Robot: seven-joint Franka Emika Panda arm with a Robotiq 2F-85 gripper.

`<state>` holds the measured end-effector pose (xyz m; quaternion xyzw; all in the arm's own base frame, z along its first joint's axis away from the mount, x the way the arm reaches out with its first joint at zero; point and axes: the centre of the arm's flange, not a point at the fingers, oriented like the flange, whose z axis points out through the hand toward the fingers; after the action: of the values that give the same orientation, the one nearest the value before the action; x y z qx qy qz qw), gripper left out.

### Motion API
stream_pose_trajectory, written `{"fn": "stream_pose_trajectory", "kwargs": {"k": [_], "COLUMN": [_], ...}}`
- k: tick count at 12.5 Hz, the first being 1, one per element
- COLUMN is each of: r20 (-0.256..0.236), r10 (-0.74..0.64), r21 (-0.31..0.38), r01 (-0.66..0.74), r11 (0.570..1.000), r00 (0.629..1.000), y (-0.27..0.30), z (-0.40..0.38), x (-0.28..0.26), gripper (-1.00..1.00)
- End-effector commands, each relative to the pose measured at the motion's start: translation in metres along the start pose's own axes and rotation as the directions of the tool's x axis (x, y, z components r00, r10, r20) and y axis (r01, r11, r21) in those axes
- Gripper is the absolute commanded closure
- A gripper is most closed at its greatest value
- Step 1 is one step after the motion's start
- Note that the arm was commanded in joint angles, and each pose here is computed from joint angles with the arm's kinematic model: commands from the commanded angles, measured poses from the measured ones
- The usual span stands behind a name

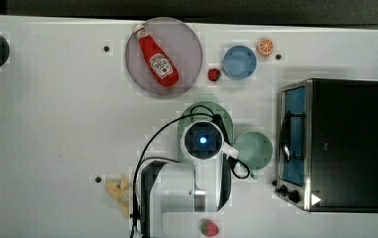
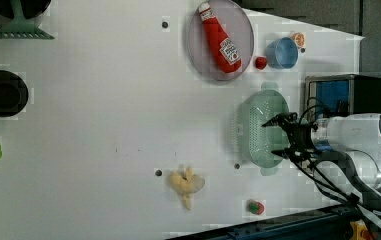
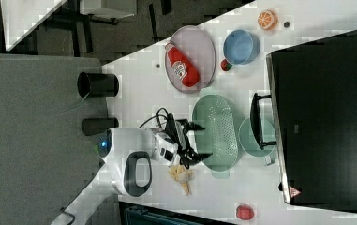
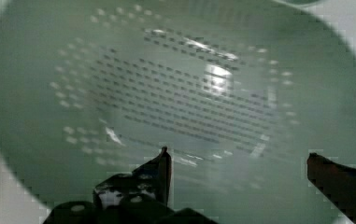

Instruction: Drag strainer right to left.

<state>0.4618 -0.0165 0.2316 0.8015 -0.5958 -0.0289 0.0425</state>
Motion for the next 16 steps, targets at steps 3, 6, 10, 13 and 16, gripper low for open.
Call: {"fn": "stream_pose_trajectory", "kwargs": {"k": [3, 6, 10, 13, 16], "r20": [0.001, 0.008, 0.024, 0.035, 0.034], "r10": [0.182, 0.182, 0.218, 0.244, 0.215], "r21": [0.122, 0.123, 0.124, 0.124, 0.122], "r01": [-0.181, -0.182, -0.219, -0.247, -0.218], "r11": [0.976, 0.976, 0.968, 0.961, 0.968], "r00": [0.983, 0.983, 0.976, 0.969, 0.976], "y": [-0.026, -0.026, -0.029, -0.035, -0.040], "z": [0.034, 0.067, 0.081, 0.080, 0.082], "x": [-0.022, -0.027, -0.043, -0.066, -0.089], "gripper": [-1.00, -1.00, -1.00, -1.00, -1.00]}}
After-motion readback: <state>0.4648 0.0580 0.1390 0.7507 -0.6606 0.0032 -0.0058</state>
